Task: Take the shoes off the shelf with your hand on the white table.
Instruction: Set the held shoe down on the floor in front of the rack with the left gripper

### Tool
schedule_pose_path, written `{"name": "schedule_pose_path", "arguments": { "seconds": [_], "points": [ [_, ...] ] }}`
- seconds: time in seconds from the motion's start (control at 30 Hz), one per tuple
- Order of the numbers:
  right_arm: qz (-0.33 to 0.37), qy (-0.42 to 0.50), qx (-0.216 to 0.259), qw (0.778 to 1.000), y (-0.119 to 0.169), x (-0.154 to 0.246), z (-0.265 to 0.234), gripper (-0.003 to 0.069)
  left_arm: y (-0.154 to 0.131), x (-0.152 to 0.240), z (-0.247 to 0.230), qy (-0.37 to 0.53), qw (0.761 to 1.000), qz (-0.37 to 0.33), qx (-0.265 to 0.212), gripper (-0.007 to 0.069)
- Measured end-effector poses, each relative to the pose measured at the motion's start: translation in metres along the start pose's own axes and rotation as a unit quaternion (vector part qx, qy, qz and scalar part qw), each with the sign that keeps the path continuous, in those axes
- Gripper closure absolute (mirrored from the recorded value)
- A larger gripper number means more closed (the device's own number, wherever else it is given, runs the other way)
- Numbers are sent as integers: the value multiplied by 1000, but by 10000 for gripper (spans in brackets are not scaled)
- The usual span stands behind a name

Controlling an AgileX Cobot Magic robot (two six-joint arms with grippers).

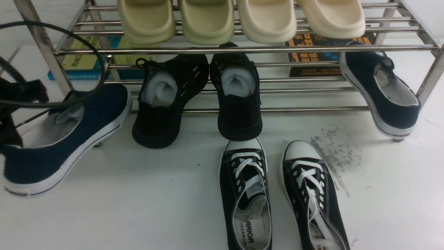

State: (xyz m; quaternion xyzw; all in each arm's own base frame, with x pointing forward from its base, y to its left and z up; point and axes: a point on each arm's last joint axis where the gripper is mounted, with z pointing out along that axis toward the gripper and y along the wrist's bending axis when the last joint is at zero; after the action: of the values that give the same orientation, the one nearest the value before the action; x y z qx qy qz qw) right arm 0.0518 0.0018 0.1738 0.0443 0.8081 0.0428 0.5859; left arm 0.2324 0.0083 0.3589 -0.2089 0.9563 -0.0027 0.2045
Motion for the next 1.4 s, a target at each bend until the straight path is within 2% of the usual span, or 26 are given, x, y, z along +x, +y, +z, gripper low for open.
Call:
{"name": "schedule_pose_path", "arguments": {
  "seconds": [0.2, 0.37, 0.47, 0.73, 0.93, 1.4],
  "points": [
    [0, 0, 0, 1000, 0, 0, 0, 420, 16, 33, -3, 2, 1000, -18, -7, 580],
    [0, 0, 0, 1000, 0, 0, 0, 420, 32, 76, 11, 32, 998, -50, -19, 580],
    [0, 0, 0, 1000, 0, 0, 0, 420, 38, 90, 9, 30, 998, -61, -12, 580],
    [0, 0, 0, 1000, 0, 0, 0, 420, 39, 104, 1, 23, 997, -76, 22, 580],
    [0, 0, 0, 1000, 0, 0, 0, 420, 42, 125, 41, 53, 996, -74, 22, 580],
    [0, 0, 0, 1000, 0, 0, 0, 420, 36, 122, 76, -16, 994, -82, 66, 578]
  ]
}}
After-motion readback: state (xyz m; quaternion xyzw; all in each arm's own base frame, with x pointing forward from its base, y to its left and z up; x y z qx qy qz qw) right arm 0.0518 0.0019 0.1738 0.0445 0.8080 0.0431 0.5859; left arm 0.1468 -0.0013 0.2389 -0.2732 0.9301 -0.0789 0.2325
